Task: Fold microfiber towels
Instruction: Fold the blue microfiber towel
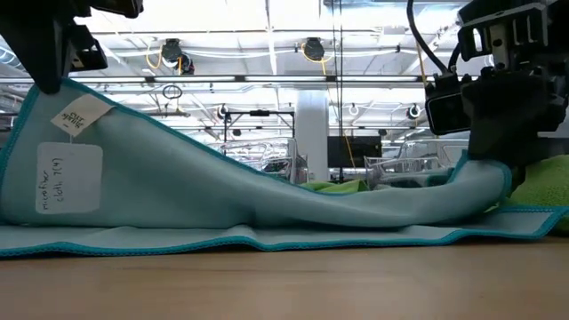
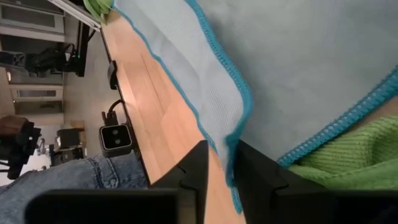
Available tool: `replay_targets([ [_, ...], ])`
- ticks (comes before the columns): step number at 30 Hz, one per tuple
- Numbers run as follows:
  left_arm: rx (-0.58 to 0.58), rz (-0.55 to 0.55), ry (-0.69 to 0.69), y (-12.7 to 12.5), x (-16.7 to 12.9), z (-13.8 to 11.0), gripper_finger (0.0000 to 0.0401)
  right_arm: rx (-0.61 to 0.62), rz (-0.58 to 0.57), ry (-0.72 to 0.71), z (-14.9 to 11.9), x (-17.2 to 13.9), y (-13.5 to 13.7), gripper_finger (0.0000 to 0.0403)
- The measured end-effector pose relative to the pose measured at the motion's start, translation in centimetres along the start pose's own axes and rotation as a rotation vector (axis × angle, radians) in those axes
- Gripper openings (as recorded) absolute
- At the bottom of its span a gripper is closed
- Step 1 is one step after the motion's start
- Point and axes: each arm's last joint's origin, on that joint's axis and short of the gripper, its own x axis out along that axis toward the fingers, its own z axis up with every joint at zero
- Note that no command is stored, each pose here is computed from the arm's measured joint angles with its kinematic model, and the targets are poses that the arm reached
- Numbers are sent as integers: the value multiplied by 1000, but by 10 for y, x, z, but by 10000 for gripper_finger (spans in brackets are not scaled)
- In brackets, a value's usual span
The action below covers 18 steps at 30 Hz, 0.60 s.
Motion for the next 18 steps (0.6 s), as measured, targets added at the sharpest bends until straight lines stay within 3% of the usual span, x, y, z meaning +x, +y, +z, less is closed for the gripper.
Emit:
replay_targets([
  [4,-7,0,0,0,0,0,4,-5,4,8,0,0,0,95],
  [8,-12,-4,-3,0,0,0,18,-7,35,45,0,-4,3,113],
  [18,-14,-10,-5,-1,0,1,35,-24,102,47,1,-13,12,123],
])
